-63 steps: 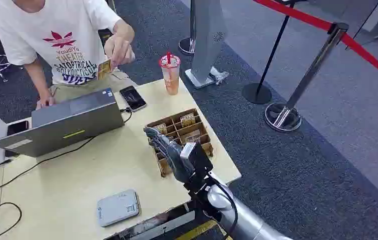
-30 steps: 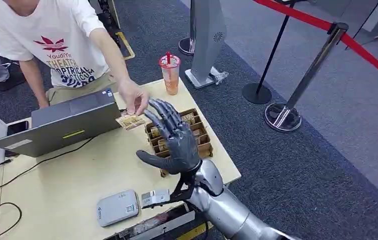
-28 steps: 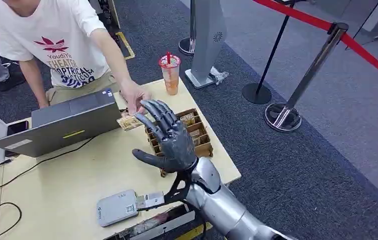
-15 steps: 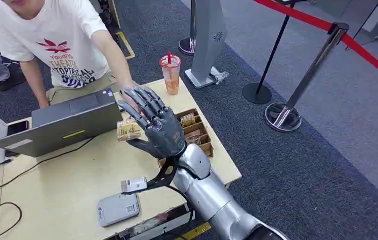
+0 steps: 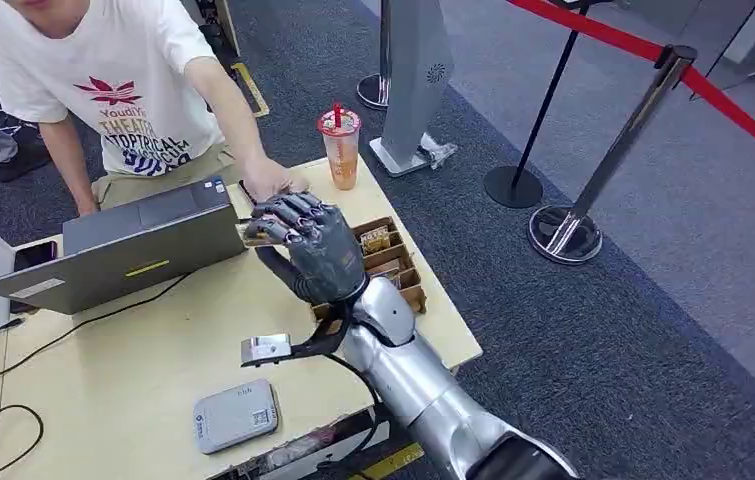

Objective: Pass the card to the sensor for recognition and then transmit it.

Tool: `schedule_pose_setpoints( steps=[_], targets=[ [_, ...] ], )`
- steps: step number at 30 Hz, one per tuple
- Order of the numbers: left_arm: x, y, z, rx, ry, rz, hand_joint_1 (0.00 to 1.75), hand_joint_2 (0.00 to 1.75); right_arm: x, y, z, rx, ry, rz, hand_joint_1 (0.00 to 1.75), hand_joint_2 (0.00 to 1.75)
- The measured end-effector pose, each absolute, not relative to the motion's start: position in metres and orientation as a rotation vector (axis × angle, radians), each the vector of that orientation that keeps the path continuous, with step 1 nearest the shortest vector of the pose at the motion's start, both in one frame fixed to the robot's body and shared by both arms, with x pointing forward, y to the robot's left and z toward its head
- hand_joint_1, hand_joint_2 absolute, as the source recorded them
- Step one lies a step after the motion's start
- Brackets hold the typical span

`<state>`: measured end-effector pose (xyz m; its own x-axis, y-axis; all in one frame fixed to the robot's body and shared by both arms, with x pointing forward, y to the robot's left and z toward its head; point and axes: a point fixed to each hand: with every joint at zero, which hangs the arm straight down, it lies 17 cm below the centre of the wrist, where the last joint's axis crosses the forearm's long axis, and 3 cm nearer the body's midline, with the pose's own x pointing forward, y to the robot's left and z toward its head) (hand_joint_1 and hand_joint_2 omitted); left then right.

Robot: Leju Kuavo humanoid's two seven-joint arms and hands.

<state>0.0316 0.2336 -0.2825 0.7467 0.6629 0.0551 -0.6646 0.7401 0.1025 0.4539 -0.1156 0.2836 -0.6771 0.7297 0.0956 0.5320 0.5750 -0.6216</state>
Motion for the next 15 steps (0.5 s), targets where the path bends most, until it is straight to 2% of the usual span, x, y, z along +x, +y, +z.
schedule_pose_setpoints(
  steps=[11,15],
  targets=[
    [0.0314,0.235,-0.2825,0.125,-0.018,0.73,0.0,0.0,0.4588,-0.114,0.2791,-1.017,-2.456,0.823,1.68,1.75],
    [0.0312,0.2355,-0.2825,0.129,-0.018,0.732,0.0,0.0,0.4608,-0.1154,0.2781,-1.006,-2.451,0.809,1.73,1.75]
  ],
)
